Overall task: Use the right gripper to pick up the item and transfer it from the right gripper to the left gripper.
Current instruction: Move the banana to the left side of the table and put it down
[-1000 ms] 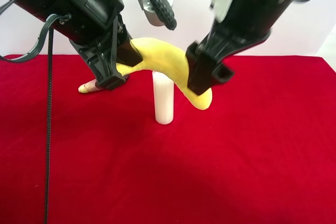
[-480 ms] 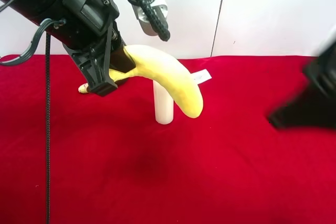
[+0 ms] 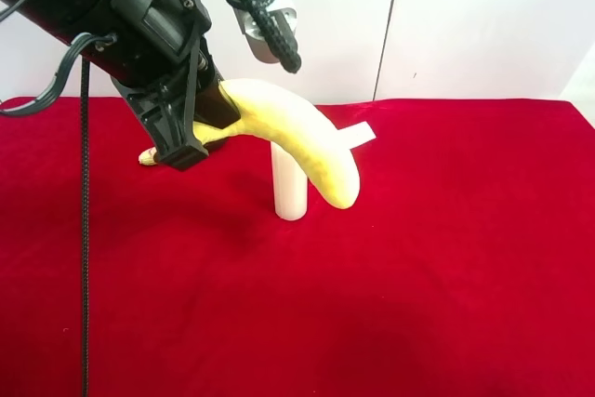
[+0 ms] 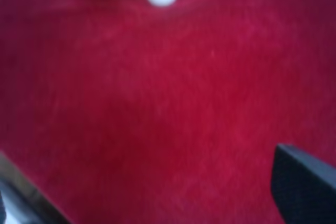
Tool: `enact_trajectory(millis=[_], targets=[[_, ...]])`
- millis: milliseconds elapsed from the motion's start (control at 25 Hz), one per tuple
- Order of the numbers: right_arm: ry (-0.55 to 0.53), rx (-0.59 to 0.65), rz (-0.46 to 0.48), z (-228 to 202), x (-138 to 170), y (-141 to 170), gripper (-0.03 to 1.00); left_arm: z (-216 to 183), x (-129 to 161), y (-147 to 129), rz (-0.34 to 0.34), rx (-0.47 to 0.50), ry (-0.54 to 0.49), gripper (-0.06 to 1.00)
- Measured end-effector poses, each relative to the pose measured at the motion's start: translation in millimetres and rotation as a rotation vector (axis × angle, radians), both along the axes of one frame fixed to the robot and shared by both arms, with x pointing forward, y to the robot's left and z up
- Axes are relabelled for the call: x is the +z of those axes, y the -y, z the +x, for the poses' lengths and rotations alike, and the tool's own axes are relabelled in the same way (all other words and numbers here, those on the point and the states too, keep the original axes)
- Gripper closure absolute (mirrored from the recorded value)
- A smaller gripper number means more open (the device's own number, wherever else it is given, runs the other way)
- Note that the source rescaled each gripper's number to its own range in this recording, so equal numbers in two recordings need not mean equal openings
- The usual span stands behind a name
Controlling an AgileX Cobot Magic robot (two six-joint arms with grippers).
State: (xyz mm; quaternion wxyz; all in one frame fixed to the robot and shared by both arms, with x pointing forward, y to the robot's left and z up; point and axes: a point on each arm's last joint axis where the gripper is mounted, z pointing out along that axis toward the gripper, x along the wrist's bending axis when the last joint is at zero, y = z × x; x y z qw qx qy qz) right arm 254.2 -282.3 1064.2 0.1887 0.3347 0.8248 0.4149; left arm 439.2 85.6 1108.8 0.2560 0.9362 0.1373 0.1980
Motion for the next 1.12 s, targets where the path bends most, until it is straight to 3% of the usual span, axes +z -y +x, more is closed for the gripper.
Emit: enact_trajectory(millis=[200,760,880,1120], targets=[[0.014,-0.002,0.017,-6,-16,6,-0.03,0,0,0,0.000,0.000,0.000,0.94],[0.012,-0.016,0.016,-6,-17,6,-0.03,2,2,2,-0.028,-0.002,0.025,0.94],[0.012,-0.111,0.015,-5,-17,7,-0.03,3,4,3,-0.045,-0.004,0.041,0.94],[0.018,-0.418,0.015,-3,-17,11,-0.03,3,4,3,-0.051,0.005,0.037,0.94]])
